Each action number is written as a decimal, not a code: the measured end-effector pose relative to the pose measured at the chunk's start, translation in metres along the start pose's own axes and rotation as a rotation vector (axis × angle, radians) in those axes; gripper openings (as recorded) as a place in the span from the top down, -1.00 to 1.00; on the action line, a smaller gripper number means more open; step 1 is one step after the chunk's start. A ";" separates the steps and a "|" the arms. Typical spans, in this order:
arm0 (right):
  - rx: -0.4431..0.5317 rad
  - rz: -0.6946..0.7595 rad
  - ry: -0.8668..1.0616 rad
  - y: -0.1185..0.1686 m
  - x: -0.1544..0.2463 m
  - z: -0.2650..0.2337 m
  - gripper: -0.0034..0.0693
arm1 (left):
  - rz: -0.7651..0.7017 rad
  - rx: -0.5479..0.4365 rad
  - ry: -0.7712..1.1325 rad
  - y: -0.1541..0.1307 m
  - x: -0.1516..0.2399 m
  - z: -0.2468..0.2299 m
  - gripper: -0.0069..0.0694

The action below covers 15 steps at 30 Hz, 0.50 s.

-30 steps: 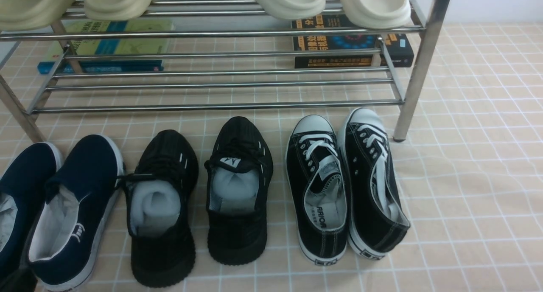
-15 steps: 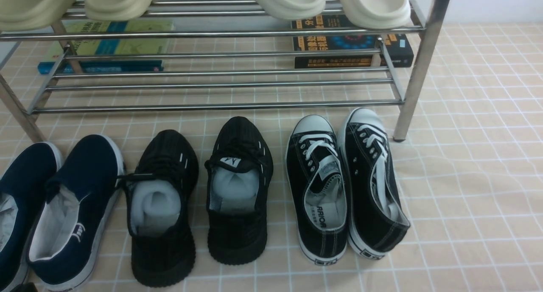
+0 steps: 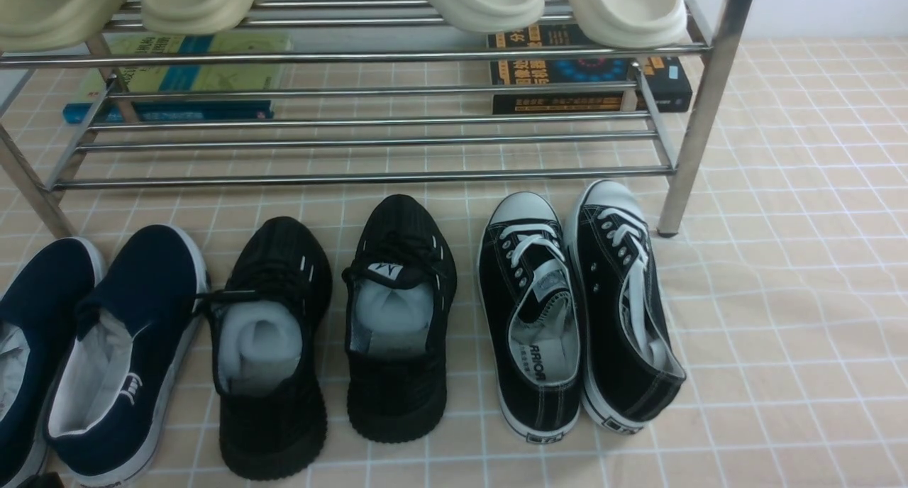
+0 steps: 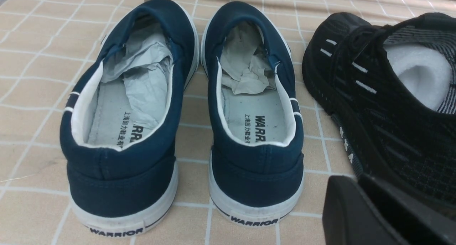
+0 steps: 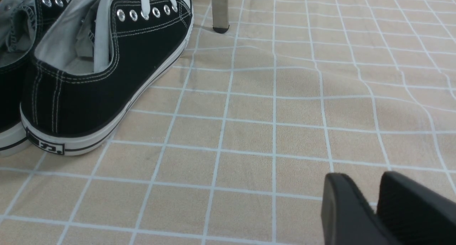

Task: Take the shoes off the shelf from the light coffee tablecloth by hand.

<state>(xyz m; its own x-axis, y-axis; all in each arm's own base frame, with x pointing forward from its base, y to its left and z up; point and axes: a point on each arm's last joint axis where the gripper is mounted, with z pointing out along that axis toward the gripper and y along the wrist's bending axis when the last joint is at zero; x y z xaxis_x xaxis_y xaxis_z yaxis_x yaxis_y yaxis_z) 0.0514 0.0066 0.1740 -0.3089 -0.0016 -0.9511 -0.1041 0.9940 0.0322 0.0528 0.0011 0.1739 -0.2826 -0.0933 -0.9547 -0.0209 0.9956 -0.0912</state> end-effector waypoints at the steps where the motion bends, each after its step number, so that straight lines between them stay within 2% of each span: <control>1: 0.000 0.000 0.000 0.000 0.000 0.000 0.41 | 0.000 0.000 0.000 0.000 0.000 0.000 0.64; 15: 0.000 0.000 0.000 0.000 0.000 0.000 0.36 | 0.000 0.000 0.000 0.000 0.000 0.000 0.60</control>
<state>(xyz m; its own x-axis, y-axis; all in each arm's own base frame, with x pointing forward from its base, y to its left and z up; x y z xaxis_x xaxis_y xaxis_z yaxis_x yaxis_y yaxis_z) 0.0514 0.0066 0.1740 -0.3089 -0.0018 -0.9511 -0.1042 0.9940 0.0320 0.0528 0.0011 0.1739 -0.2826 -0.0933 -0.9547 -0.0209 0.9956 -0.0912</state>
